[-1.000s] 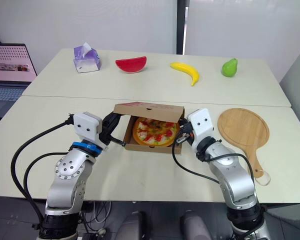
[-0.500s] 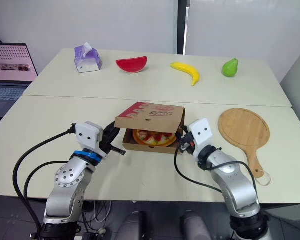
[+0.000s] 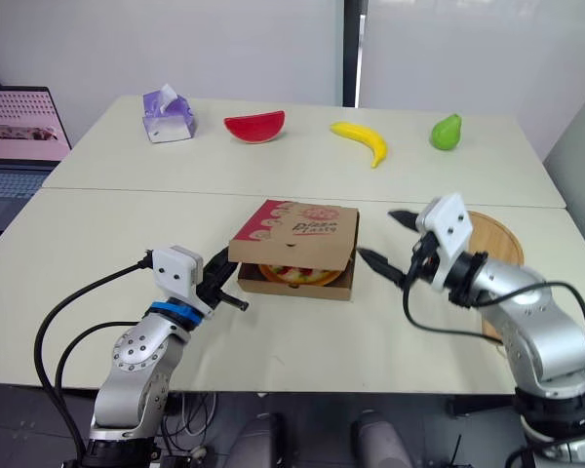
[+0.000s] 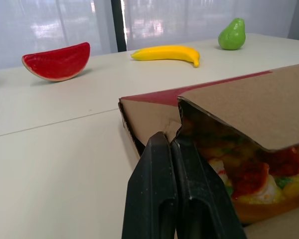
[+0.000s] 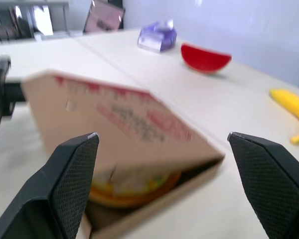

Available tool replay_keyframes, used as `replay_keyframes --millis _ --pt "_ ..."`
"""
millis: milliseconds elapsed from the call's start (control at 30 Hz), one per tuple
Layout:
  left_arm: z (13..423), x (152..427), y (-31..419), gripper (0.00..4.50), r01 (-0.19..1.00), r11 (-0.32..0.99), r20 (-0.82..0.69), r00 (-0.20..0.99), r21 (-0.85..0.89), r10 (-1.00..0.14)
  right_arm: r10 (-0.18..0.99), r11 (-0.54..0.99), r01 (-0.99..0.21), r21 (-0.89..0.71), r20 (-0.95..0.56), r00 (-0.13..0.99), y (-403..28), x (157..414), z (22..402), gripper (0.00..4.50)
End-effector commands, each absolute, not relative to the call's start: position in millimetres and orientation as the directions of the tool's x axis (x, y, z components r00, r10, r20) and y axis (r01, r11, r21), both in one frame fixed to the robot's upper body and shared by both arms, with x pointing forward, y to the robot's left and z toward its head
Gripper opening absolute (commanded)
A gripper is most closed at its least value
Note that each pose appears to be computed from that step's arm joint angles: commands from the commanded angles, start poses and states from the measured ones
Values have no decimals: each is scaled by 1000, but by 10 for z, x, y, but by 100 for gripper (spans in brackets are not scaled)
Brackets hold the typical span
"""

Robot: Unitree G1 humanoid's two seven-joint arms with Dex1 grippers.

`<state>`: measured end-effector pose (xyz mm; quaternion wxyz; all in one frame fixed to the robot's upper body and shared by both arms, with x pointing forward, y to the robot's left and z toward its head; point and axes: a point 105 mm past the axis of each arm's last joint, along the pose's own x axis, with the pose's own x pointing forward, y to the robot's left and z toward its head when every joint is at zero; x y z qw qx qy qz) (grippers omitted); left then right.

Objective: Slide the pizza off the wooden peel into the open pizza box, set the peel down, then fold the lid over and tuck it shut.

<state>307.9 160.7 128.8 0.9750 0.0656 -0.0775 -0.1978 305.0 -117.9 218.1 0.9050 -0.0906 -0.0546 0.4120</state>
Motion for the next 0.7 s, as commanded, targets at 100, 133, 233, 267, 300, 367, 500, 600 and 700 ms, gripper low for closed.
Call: replay_keyframes --millis 100,133,233,267,300,367,500,600,700 --pt "1349 3044 1602 0 383 908 157 899 173 -409 785 618 -765 -179 82 615 -936 3192 2282 385" --pt "1348 3045 1600 0 383 907 157 898 174 -410 790 610 -771 -182 71 609 -892 3208 2246 354" --pt "1352 3051 1597 0 384 906 160 897 178 -411 805 588 -789 -175 29 593 -783 3226 2081 244" --pt "1352 3051 1594 0 385 906 160 897 179 -413 808 582 -794 -175 17 589 -757 3221 2030 208" --pt "1350 3050 1590 0 386 905 160 896 179 -414 812 575 -800 -173 4 583 -724 3212 1970 171" --pt "1348 3046 1585 0 387 904 160 896 180 -415 814 571 -805 -163 -15 581 -682 3200 1868 94" --pt "1349 3017 1586 19 400 896 157 889 194 -431 804 579 -799 -164 -47 593 -689 3205 1723 1" --pt "1333 2949 1577 94 451 877 137 870 166 -474 805 579 -799 -164 -44 592 -682 3200 1720 0" --pt "1302 2875 1610 188 503 852 101 849 143 -519 805 579 -798 -165 -41 592 -670 3203 1717 0"
